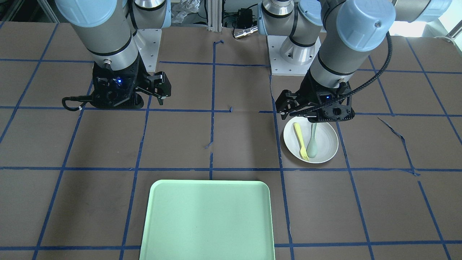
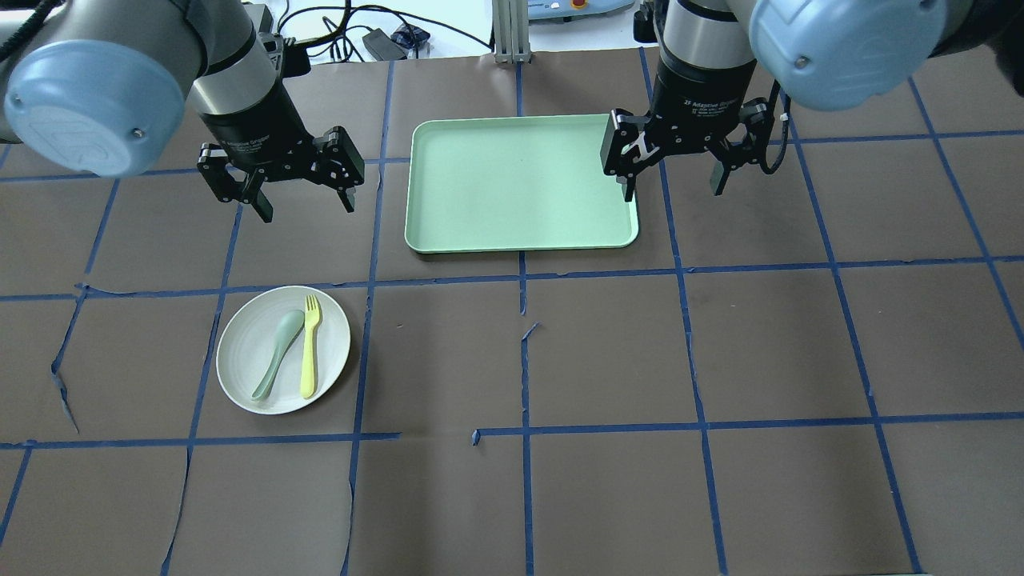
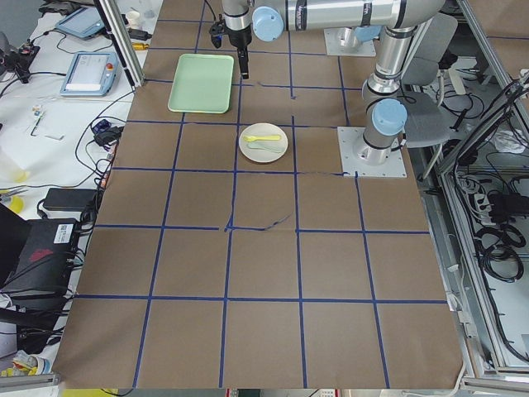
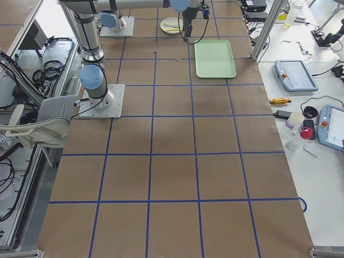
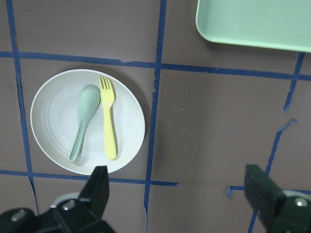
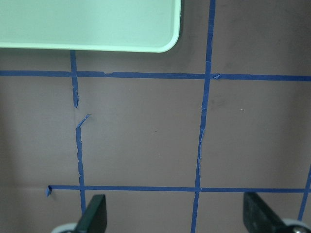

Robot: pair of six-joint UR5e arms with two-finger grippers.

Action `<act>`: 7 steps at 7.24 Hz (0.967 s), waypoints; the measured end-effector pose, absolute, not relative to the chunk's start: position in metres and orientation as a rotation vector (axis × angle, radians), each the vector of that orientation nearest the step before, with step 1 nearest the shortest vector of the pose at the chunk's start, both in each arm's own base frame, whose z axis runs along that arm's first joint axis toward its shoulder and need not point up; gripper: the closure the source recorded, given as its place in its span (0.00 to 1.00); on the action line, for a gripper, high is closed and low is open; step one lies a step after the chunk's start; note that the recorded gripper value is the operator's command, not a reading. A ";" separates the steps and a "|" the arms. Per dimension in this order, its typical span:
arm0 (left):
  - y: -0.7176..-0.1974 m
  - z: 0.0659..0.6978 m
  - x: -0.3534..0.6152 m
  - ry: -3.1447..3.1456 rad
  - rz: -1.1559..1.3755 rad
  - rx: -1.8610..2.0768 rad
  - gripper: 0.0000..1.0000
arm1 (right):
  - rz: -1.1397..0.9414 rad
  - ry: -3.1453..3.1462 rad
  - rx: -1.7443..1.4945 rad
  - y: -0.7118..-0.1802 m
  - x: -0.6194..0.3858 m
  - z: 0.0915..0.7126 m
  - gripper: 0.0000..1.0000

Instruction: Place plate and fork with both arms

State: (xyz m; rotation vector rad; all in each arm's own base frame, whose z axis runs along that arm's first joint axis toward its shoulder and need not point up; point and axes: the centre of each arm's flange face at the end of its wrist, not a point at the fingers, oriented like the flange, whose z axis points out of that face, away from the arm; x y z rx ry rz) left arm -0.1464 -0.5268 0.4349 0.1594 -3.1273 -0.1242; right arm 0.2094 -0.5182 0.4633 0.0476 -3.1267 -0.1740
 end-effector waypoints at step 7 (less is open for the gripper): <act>-0.520 0.443 -0.150 -3.135 -0.096 0.153 0.00 | -0.142 -3.127 0.035 -0.517 0.209 0.472 0.00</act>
